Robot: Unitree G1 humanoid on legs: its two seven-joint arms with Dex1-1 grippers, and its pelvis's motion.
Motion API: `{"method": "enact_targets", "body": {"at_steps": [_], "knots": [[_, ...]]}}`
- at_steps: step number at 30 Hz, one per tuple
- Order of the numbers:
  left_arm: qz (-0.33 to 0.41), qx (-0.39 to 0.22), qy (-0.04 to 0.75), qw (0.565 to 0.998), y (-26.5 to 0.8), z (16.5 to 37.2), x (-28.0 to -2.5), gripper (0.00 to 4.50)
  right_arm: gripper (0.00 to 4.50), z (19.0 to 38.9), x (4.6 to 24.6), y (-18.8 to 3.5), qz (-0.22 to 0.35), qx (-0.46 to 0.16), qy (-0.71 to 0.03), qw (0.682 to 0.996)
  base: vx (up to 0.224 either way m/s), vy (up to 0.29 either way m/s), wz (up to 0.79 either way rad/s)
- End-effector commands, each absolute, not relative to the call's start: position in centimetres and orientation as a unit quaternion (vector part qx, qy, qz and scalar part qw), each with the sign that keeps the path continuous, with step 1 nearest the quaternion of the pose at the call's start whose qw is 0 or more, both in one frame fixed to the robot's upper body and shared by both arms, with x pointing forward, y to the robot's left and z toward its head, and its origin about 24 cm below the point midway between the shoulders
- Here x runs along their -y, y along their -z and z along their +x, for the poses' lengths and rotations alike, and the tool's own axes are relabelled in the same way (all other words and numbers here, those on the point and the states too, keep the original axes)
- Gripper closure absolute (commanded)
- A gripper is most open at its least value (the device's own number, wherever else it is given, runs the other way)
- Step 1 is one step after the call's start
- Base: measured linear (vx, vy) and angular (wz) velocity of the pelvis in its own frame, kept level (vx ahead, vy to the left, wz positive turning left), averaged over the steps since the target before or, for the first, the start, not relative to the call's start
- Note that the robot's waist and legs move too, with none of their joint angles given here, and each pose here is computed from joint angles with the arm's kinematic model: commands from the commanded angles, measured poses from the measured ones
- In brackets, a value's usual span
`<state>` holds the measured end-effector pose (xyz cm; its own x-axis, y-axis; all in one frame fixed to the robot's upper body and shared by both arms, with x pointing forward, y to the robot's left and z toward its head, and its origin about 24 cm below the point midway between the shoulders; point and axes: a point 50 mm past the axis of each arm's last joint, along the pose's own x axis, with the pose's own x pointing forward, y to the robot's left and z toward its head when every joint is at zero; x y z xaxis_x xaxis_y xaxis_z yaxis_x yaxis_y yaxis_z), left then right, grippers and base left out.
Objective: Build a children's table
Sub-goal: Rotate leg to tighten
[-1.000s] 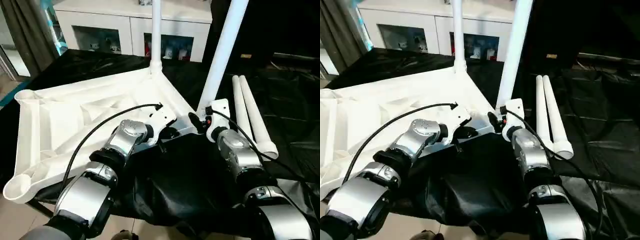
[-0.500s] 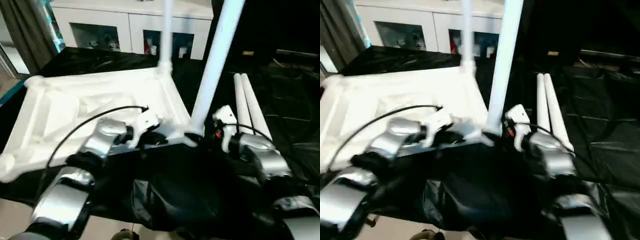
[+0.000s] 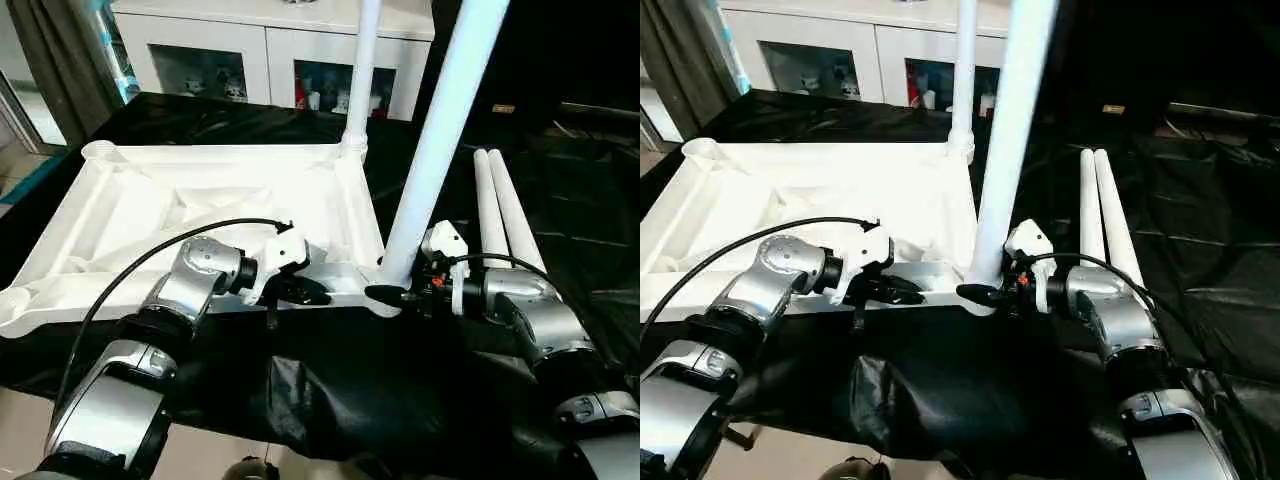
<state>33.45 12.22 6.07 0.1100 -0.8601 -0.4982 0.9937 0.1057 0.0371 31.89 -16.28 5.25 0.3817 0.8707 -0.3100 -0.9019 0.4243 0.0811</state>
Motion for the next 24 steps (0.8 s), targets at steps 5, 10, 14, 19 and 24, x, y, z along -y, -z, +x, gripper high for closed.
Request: {"method": "enact_targets", "body": {"at_steps": [5,10,14,19,24], "knots": [[0.178,-0.146,0.601,0.766,-7.0,34.6,-10.9,4.50,1.75,31.7,15.9,-3.6,-0.051,-0.175,-0.487,0.854,0.000,0.000,0.00],[0.166,-0.149,0.497,0.839,-7.2,36.5,-8.9,4.50,1.76,32.9,15.6,-1.0,-0.015,-0.217,-0.307,0.927,0.000,0.000,0.00],[0.141,-0.148,0.470,0.859,-7.3,36.9,-6.7,4.50,1.76,33.6,14.4,-0.3,0.022,-0.222,-0.212,0.952,0.000,0.000,0.00],[0.134,-0.143,0.476,0.857,-7.3,36.7,-4.6,4.50,1.76,34.3,11.1,-0.8,0.020,-0.204,-0.209,0.956,0.000,0.000,0.00],[0.142,-0.136,0.492,0.848,-7.3,36.6,-4.9,4.50,1.06,34.9,10.3,-2.5,0.025,-0.144,-0.249,0.957,0.000,0.000,0.00]]}}
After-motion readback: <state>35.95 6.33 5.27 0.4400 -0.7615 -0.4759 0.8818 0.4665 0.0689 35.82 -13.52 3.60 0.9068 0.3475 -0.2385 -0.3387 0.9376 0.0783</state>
